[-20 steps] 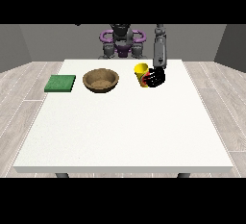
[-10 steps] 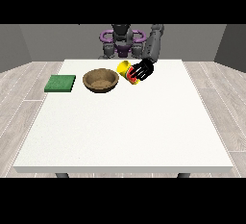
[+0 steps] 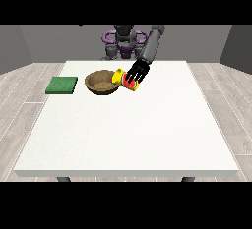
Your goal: Pick the cup and pour the ball into the bowl, then pick the bowl and place it on the pad
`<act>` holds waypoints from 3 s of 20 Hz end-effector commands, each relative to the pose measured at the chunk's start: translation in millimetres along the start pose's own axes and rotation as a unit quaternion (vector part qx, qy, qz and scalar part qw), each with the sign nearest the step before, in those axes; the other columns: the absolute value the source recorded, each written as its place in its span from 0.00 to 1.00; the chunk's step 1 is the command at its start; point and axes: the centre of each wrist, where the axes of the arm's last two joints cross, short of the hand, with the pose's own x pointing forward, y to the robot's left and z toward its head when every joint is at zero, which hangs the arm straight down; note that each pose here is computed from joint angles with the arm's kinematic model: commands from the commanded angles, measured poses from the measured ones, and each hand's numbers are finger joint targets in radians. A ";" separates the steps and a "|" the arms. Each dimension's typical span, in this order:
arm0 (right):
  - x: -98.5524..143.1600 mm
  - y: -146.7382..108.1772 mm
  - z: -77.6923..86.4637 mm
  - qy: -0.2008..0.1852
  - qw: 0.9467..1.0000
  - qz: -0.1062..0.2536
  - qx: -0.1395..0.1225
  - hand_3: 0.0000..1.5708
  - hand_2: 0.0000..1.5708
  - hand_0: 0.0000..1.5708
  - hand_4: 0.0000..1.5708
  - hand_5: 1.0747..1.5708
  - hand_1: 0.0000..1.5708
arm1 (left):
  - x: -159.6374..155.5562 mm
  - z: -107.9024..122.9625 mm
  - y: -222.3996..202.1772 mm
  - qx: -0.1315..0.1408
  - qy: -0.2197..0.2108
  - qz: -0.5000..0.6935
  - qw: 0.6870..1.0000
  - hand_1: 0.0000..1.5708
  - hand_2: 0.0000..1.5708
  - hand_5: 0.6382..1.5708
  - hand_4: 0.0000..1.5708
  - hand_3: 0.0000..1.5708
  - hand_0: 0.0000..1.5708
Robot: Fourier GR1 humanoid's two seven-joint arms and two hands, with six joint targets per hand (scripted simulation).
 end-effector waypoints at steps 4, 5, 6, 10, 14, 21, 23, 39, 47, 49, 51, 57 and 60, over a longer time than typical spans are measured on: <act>-6.5 -2.9 -13.9 0.020 1.000 -0.010 -0.007 0.00 0.00 0.00 0.22 0.98 0.00 | 12.5 -18.6 1.5 -0.007 -0.055 -0.148 0.987 0.87 1.00 0.98 0.53 1.00 0.87; -19.1 -7.8 -13.8 0.023 1.000 0.000 -0.014 0.00 0.00 0.00 0.23 0.99 0.00 | 23.2 -17.0 -5.1 0.004 -0.088 -0.169 0.982 0.86 1.00 0.98 0.54 1.00 0.86; -27.4 2.4 -8.4 0.037 0.999 -0.011 0.004 0.00 0.00 0.00 0.23 0.99 0.00 | 28.5 -4.3 -18.5 -0.007 -0.091 -0.185 0.979 0.86 1.00 0.98 0.55 1.00 0.86; -42.2 -6.0 -7.0 0.067 0.998 -0.010 -0.014 0.00 0.00 0.00 0.24 0.99 0.00 | 53.9 23.6 -48.9 -0.082 -0.145 -0.248 0.954 0.84 0.91 0.90 0.62 0.91 0.84; -57.3 -14.8 -0.3 0.088 0.996 -0.011 -0.021 0.00 0.00 0.00 0.24 0.99 0.00 | 62.9 13.7 -47.2 -0.102 -0.205 -0.350 0.908 0.93 1.00 0.91 0.60 1.00 0.93; -79.8 -6.8 -1.6 0.117 0.992 -0.020 -0.042 0.00 0.00 0.00 0.24 0.99 0.00 | 111.5 10.0 -55.4 -0.108 -0.271 -0.463 0.837 0.96 1.00 0.93 0.67 1.00 0.96; -88.8 -15.2 -1.4 0.121 0.992 -0.026 -0.040 0.00 0.00 0.00 0.24 0.99 0.00 | 119.8 23.0 -61.0 -0.112 -0.278 -0.475 0.827 0.95 1.00 0.94 0.66 1.00 0.95; -74.5 -36.8 26.3 0.092 0.991 -0.008 -0.094 0.00 0.00 0.00 0.25 0.99 0.00 | 35.6 6.5 -8.3 -0.007 -0.014 -0.052 0.999 0.73 1.00 1.00 0.52 1.00 0.73; -44.7 -19.3 26.2 0.030 0.996 0.000 -0.086 0.00 0.00 0.00 0.27 0.99 0.00 | -18.6 55.9 4.7 0.062 0.019 0.115 0.991 0.98 1.00 0.88 0.94 1.00 0.98; -51.5 -19.3 25.9 0.046 0.995 -0.001 -0.091 0.00 0.00 0.00 0.28 0.99 0.00 | 31.5 34.1 0.4 0.061 0.043 0.262 0.962 0.90 1.00 0.93 0.88 1.00 0.90; -51.4 -17.8 25.1 0.042 0.995 -0.002 -0.089 0.00 0.00 0.00 0.29 0.99 0.00 | 52.4 35.9 -5.5 0.043 0.073 0.371 0.925 0.87 1.00 1.00 0.63 1.00 0.87; -49.2 0.5 25.6 0.032 0.993 -0.007 -0.118 0.00 0.00 0.00 0.33 0.99 0.00 | -0.8 15.0 41.3 0.071 0.005 0.552 0.831 0.21 0.00 1.00 0.16 0.00 0.21; -28.9 16.6 17.1 -0.009 0.993 0.013 -0.118 0.00 0.00 0.00 0.32 0.99 0.00 | -37.8 19.7 53.6 0.083 -0.024 0.581 0.809 0.00 0.00 0.99 0.00 0.00 0.00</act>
